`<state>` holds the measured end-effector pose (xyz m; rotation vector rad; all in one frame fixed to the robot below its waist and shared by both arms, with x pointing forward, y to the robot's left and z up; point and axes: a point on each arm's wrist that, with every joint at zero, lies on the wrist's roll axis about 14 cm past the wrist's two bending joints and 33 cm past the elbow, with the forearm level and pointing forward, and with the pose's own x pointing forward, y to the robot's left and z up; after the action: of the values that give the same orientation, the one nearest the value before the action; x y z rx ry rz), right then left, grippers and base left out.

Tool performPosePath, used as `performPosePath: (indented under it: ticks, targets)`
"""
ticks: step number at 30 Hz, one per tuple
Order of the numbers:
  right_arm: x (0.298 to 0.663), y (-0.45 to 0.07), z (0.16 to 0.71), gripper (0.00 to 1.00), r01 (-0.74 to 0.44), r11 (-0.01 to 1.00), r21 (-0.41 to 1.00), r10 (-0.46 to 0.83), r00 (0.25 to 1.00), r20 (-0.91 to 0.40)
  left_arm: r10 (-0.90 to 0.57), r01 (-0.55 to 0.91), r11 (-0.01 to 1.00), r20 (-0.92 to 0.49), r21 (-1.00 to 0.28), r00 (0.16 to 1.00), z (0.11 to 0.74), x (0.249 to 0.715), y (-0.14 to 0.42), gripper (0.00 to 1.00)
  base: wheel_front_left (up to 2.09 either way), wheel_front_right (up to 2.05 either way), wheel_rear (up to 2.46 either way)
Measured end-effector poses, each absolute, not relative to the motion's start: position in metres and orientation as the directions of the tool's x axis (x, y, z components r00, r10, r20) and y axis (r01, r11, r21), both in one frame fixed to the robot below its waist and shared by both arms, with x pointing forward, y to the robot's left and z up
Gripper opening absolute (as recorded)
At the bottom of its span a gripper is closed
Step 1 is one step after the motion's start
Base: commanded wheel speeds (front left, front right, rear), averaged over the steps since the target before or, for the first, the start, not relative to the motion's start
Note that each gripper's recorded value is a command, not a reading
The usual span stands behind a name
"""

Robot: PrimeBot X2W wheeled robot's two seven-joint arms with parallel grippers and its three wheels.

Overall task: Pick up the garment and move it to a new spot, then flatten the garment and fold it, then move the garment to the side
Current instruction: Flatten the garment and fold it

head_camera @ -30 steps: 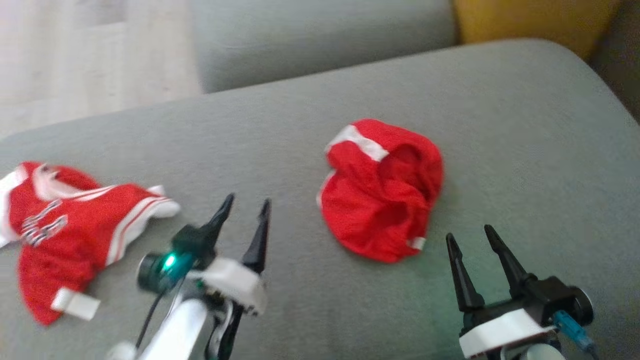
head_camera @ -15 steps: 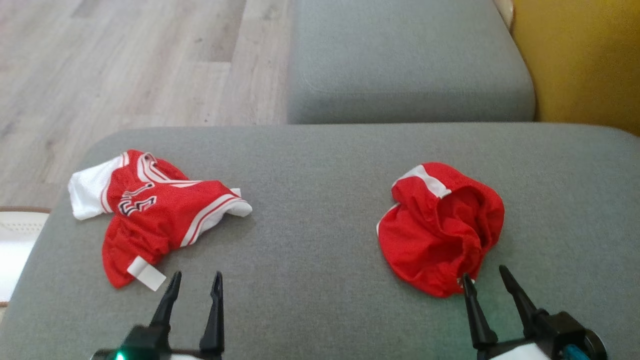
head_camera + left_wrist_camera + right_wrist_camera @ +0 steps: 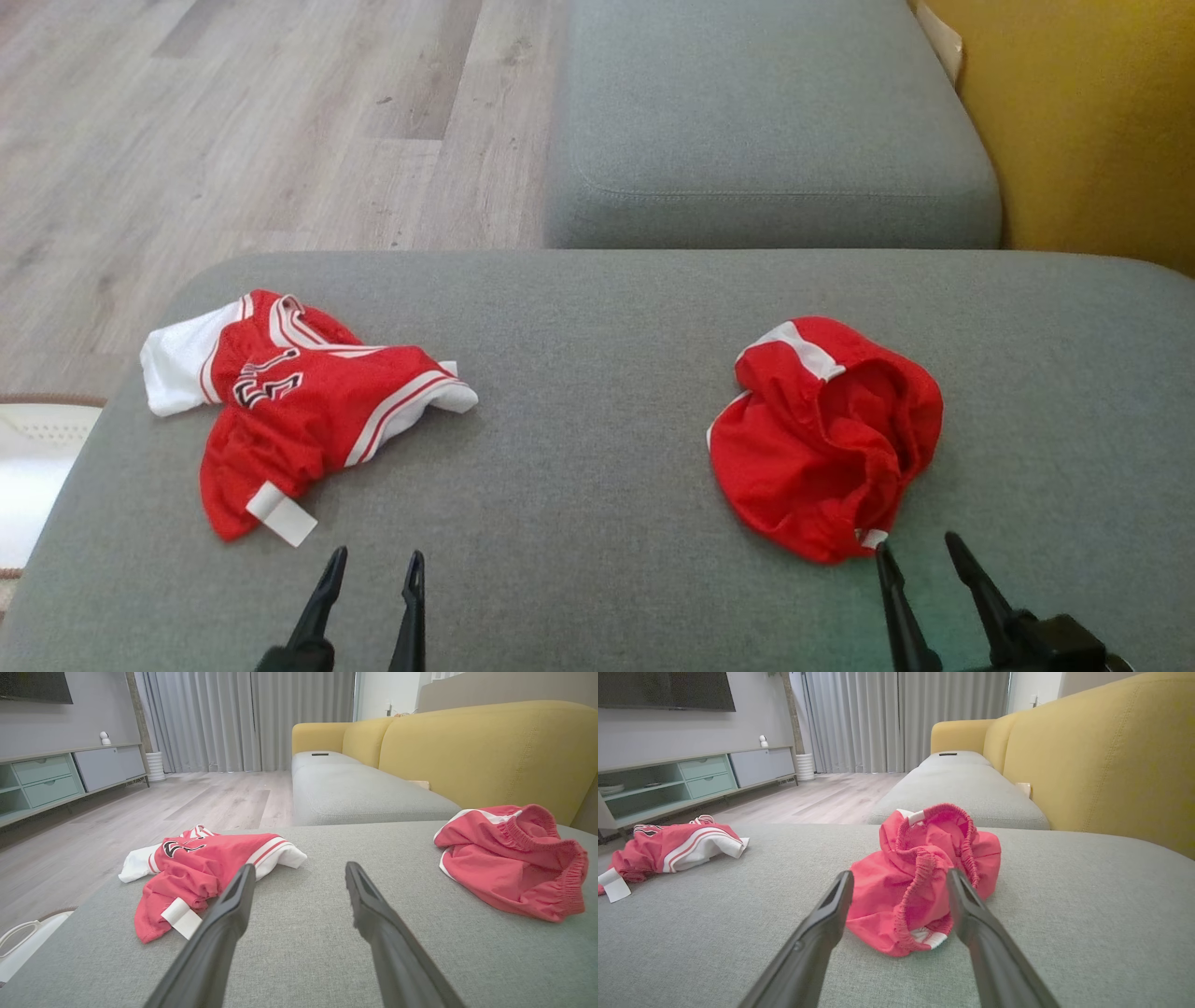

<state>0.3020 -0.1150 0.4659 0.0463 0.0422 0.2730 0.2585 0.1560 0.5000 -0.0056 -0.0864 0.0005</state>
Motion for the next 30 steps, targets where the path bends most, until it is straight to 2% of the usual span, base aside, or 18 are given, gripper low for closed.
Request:
performPosePath:
  ticks: [30]
  targets:
    - [0.301,-0.123,0.461,1.0,-0.239,0.969,0.068,0.243,0.969,-0.052,-0.04,0.039,0.999,0.039,0.017,0.998,0.486,0.263,0.142,1.0,0.0,0.0,0.0]
